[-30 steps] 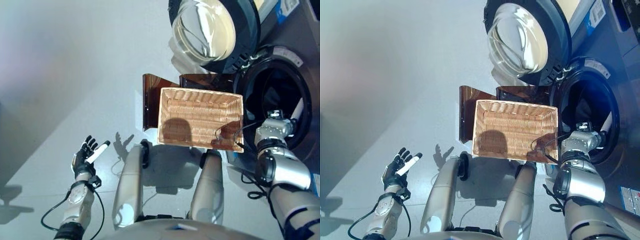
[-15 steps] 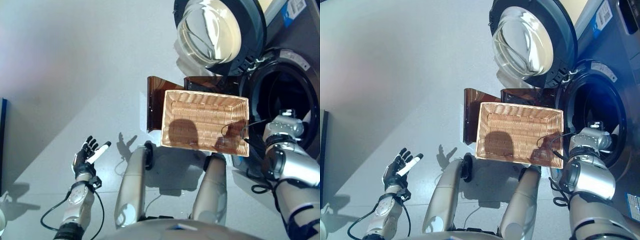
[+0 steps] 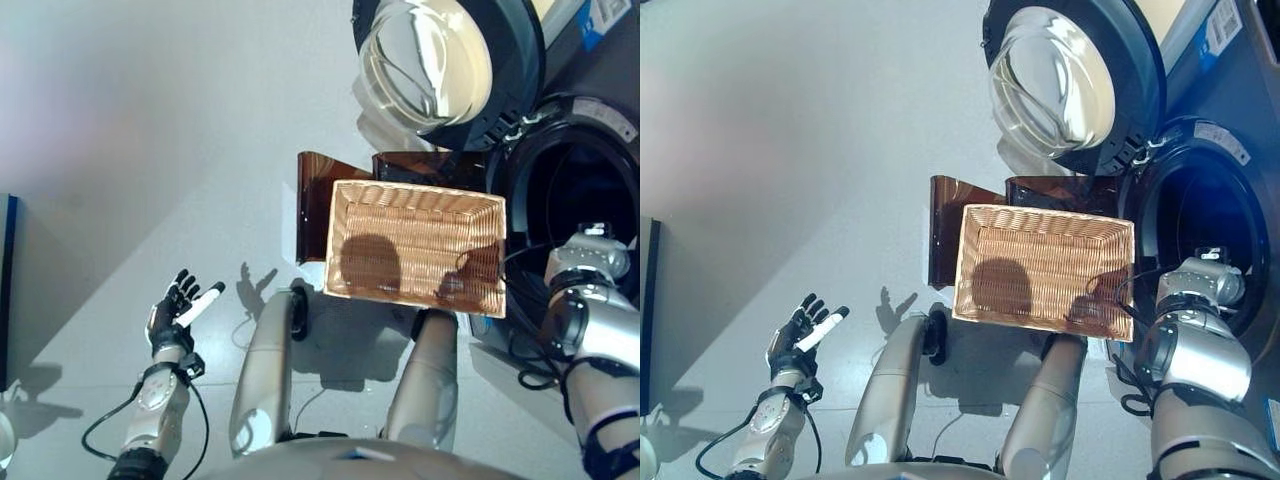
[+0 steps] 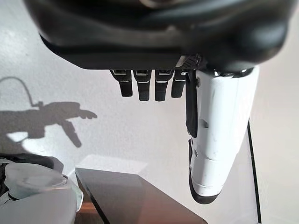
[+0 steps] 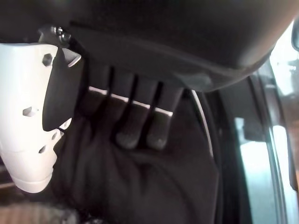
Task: Pick up the clothes and place them into the washing machine
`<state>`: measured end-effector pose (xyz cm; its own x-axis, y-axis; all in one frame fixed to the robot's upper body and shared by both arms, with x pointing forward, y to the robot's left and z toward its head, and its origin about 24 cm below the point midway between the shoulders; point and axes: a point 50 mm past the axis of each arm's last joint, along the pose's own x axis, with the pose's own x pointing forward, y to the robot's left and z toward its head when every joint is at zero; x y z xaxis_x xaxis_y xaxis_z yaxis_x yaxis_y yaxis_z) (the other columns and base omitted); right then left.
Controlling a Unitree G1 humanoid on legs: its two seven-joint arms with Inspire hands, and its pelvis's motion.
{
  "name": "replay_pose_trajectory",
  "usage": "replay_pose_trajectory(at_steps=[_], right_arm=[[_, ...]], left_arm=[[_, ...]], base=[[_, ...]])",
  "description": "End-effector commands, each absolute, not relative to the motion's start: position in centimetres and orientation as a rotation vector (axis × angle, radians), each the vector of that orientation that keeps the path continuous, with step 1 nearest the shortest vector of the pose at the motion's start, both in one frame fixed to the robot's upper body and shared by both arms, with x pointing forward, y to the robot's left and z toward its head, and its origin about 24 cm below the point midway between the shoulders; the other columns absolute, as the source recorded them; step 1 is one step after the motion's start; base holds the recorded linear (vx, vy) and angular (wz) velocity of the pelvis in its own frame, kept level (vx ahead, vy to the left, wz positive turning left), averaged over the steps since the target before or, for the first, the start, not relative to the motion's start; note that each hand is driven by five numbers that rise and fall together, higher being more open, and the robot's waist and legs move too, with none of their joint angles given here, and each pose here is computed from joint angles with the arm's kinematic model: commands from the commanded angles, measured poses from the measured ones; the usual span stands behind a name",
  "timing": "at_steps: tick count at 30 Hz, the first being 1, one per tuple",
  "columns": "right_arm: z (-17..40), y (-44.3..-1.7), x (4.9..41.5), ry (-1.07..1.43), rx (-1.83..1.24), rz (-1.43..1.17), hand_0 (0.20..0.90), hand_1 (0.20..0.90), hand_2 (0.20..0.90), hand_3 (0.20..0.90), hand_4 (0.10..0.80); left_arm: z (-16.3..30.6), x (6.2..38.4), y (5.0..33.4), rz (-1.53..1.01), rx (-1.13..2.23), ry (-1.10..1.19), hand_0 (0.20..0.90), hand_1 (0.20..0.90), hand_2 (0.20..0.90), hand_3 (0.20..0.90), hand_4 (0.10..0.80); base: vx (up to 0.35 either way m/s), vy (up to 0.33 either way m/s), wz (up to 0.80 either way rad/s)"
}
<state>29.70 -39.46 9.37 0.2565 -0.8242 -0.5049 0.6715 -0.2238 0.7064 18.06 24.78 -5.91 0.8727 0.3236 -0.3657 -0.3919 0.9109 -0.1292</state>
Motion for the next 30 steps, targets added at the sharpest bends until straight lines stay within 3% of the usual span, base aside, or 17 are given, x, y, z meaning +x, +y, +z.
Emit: replay_pose_trajectory(at_steps=[1,8,9,10,22,30], right_arm=[[13.0,-42.5,28.2,-0.34,0.941,-1.4,0.2,0.2,0.2,0.2,0.3],[12.5,-42.8,27.5,-0.349,0.99,-1.456,0.2,0.2,0.2,0.2,0.3],[12.3,-42.8,27.4,-0.34,0.986,-1.461,0.384,0.384,0.384,0.384,0.431],[12.1,-42.7,27.4,-0.334,0.99,-1.471,0.9,0.9,0.9,0.9,0.8],[12.0,-42.1,28.0,-0.332,1.008,-1.445,0.9,0.9,0.9,0.9,0.8],[10.6,-40.3,29.7,-0.235,0.877,-1.285,0.9,0.9,0.9,0.9,0.8]], left_arm=[[-3.8,17.5,27.8,0.404,-0.114,0.244,0.9,0.9,0.9,0.9,0.8],[-3.8,17.3,28.2,0.425,-0.116,0.242,0.9,0.9,0.9,0.9,0.8],[-3.8,17.3,28.2,0.425,-0.114,0.243,0.9,0.9,0.9,0.9,0.8],[-3.8,17.3,28.2,0.426,-0.113,0.242,0.9,0.9,0.9,0.9,0.8],[-3.6,17.5,28.4,0.439,-0.119,0.237,0.9,0.9,0.9,0.9,0.8],[-3.6,17.9,28.5,0.44,-0.139,0.227,0.9,0.9,0.9,0.9,0.8]], base=[[-0.085,0.007,-0.01],[0.036,-0.009,0.0],[0.044,-0.016,0.03],[0.0,0.0,0.0],[0.0,0.002,0.01],[-0.015,0.004,-0.01]])
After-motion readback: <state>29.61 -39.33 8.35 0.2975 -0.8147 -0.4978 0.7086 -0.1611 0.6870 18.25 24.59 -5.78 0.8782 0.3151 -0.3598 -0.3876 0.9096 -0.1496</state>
